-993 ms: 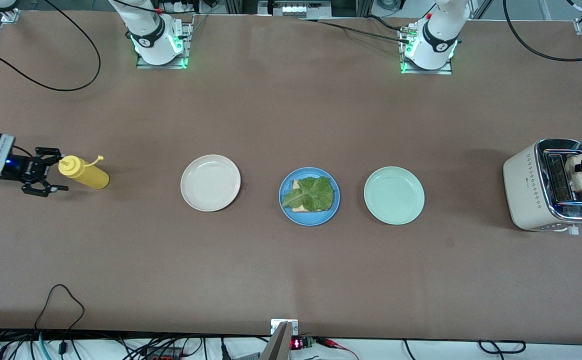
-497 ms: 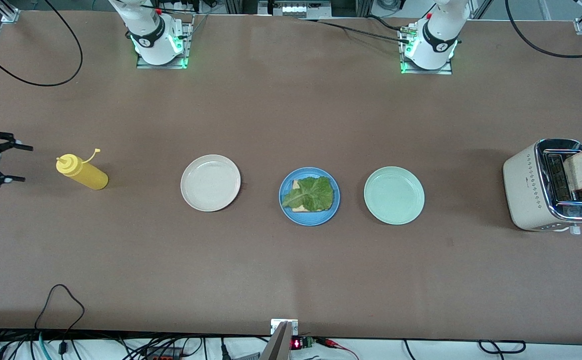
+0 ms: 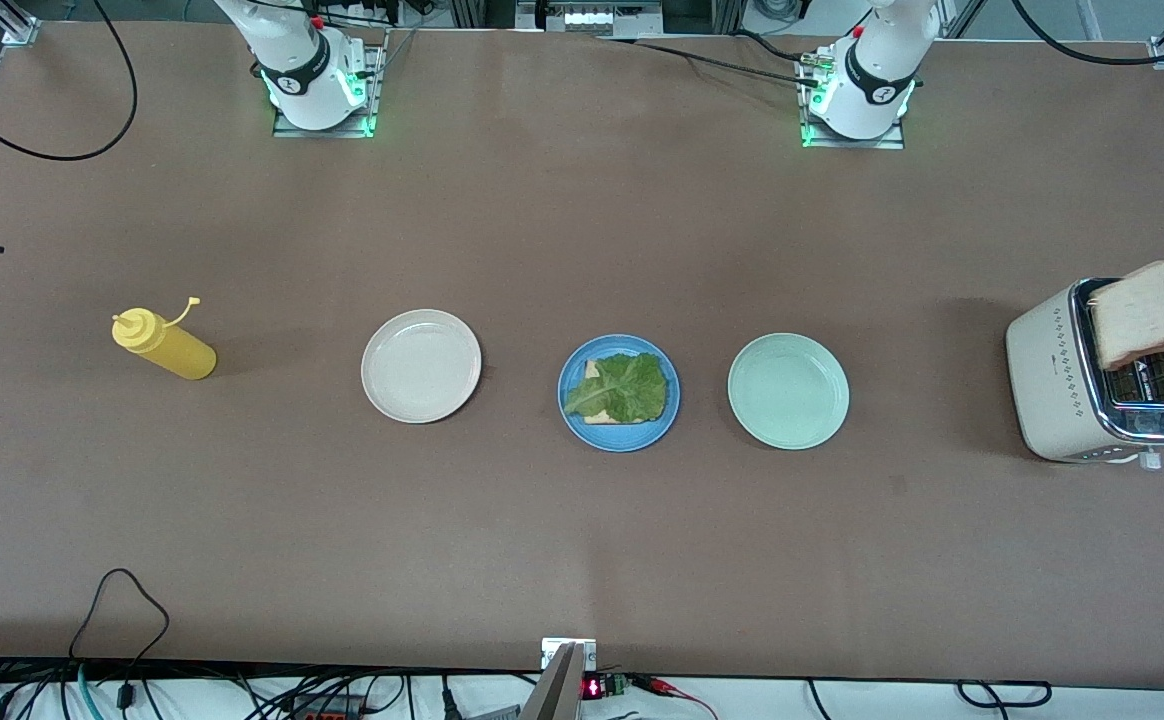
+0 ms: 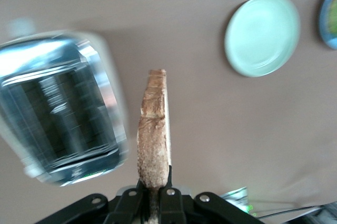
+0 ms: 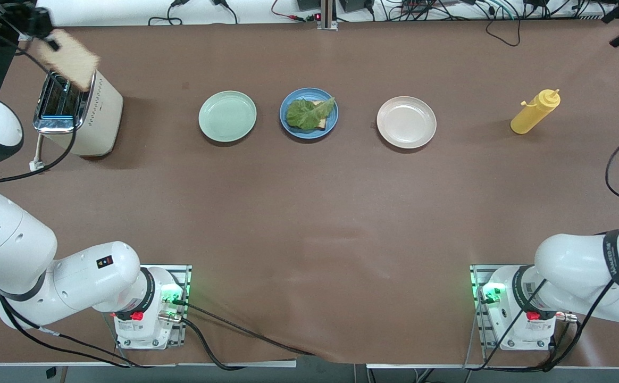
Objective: Make sandwich in blue plate with both arms
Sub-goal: 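Grasp the second bread slice in the toaster with the left gripper, then lower the bread onto the lettuce and open the left gripper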
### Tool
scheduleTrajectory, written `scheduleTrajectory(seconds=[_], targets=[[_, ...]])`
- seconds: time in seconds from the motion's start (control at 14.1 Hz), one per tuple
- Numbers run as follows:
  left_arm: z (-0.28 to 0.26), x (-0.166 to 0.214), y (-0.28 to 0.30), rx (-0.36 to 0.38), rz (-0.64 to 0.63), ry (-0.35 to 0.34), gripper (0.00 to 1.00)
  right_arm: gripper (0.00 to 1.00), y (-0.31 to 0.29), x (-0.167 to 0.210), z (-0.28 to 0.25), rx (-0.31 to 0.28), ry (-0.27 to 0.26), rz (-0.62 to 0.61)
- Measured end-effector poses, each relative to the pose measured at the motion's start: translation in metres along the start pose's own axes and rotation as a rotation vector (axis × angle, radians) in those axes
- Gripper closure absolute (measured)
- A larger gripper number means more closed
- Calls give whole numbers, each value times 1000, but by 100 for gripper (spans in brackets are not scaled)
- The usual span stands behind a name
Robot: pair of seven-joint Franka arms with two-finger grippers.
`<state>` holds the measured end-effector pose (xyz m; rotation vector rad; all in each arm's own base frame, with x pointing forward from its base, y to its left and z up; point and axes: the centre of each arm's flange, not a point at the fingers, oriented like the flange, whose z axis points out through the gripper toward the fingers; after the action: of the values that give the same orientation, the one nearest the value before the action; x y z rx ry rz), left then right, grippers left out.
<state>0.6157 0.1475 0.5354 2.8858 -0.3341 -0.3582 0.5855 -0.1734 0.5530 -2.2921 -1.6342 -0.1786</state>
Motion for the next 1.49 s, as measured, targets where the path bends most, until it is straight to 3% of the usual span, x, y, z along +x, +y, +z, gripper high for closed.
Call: scheduleTrajectory(seconds=[0.28,0.43,0.64,0.85,1.14,1.28,1.49], targets=[[37,60,116,-88,-23,-26,91,0,-31,113,11,-61,-178,348],[61,87,158,-96,-34,-11,91,0,-42,157,28,-94,-225,528],[100,117,208,-96,-53,22,91,0,-59,197,47,-137,-251,813],[150,137,253,-252,-159,76,91,0,-65,200,57,-150,-263,981],[220,147,305,-448,-266,134,91,0,-55,178,49,-173,-250,1041],[256,144,344,-484,-283,150,91,0,-53,175,48,-189,-250,1052],[298,135,408,-469,-244,160,91,0,-55,176,45,-193,-247,1061]])
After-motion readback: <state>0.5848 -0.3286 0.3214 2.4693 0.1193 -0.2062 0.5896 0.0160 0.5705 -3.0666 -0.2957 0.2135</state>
